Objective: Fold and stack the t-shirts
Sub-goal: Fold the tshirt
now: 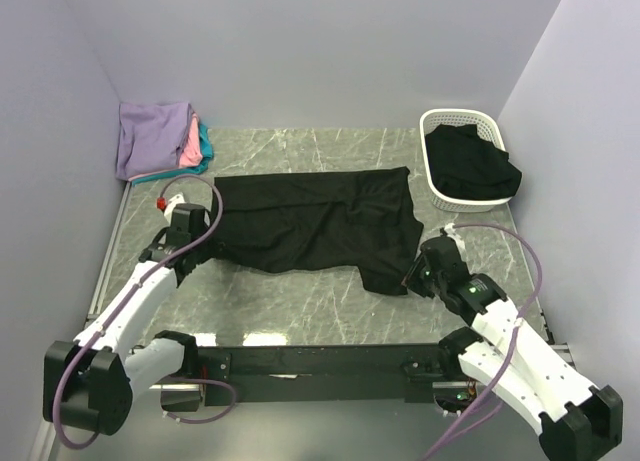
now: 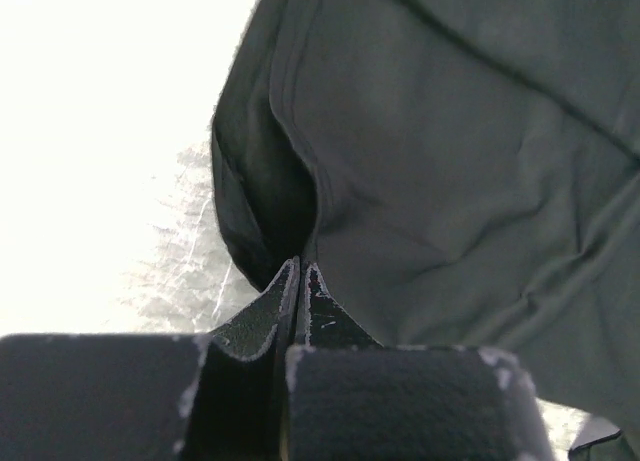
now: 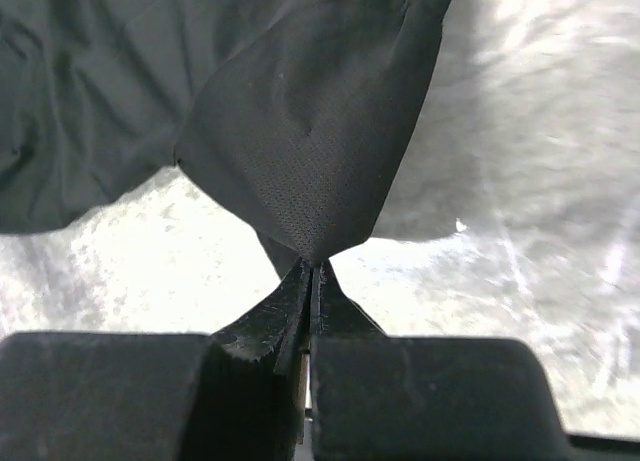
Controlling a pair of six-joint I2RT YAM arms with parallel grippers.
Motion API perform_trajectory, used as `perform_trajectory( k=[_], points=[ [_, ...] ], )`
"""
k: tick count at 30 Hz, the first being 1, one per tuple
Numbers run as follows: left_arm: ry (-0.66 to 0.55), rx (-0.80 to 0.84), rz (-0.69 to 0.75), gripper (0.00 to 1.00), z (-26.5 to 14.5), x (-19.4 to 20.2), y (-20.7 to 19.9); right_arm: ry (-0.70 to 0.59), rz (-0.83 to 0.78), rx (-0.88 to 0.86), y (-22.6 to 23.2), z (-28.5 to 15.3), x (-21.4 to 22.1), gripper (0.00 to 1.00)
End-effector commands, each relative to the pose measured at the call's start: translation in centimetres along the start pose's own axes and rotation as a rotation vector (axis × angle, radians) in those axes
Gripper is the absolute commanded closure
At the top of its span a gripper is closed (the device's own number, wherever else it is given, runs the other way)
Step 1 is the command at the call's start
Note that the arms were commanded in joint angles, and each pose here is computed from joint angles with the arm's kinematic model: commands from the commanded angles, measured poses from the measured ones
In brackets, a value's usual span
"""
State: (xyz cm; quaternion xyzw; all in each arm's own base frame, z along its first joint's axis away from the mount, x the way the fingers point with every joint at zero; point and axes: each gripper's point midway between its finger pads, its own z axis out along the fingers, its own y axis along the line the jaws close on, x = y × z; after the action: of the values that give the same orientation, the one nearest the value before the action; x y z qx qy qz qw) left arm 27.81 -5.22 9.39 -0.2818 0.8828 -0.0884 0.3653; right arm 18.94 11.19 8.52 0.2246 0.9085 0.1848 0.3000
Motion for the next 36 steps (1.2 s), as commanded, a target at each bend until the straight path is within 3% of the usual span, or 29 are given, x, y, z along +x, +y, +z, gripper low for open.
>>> perform_trajectory(
  k=[1, 6, 7, 10, 12, 13, 24, 27, 30, 36],
  points=[
    [-0.007, -0.02, 0.011, 0.99, -1.7, -1.3, 0.0, -0.002, 0.017, 0.138, -2.7, -1.5, 0.2, 1.0],
    [0.019, -0.062, 0.026, 0.99, -1.6, -0.8, 0.8, -0.068, 0.053, 0.159, -3.3, -2.8, -0.9, 1.0],
    [0.031, -0.055, 0.026, 0.91, -1.5, -0.6, 0.6, -0.067, 0.054, 0.158, -3.3, -2.7, -0.8, 1.0],
    [0.095, -0.008, 0.047, 0.3, -0.9, 0.6, -0.2, -0.039, 0.047, 0.161, -3.2, -2.4, -0.4, 1.0],
    [0.136, 0.018, 0.051, 0.16, -0.7, 1.4, -0.6, -0.037, 0.041, 0.158, -3.2, -2.2, -0.3, 1.0],
    [0.148, 0.033, 0.056, 0.01, -0.6, 1.7, -0.9, -0.045, 0.042, 0.156, -3.1, -2.2, -0.5, 0.97],
    [0.228, 0.106, 0.008, 0.01, -0.4, 4.7, -1.7, -0.019, 0.058, 0.144, -3.4, -1.9, 0.4, 0.78],
    [0.269, 0.112, -0.019, 0.01, -0.7, 7.0, -1.3, -0.017, 0.065, 0.137, -3.3, -1.9, 0.5, 0.64],
    [0.278, 0.095, -0.036, 0.01, -1.2, 8.4, -1.1, -0.014, 0.07, 0.14, -3.4, -2.0, 0.6, 0.57],
    [0.245, 0.03, -0.076, 0.0, -1.4, 8.9, 0.1, 0.026, 0.089, 0.138, -3.7, -1.9, 1.7, 0.51]
  ],
)
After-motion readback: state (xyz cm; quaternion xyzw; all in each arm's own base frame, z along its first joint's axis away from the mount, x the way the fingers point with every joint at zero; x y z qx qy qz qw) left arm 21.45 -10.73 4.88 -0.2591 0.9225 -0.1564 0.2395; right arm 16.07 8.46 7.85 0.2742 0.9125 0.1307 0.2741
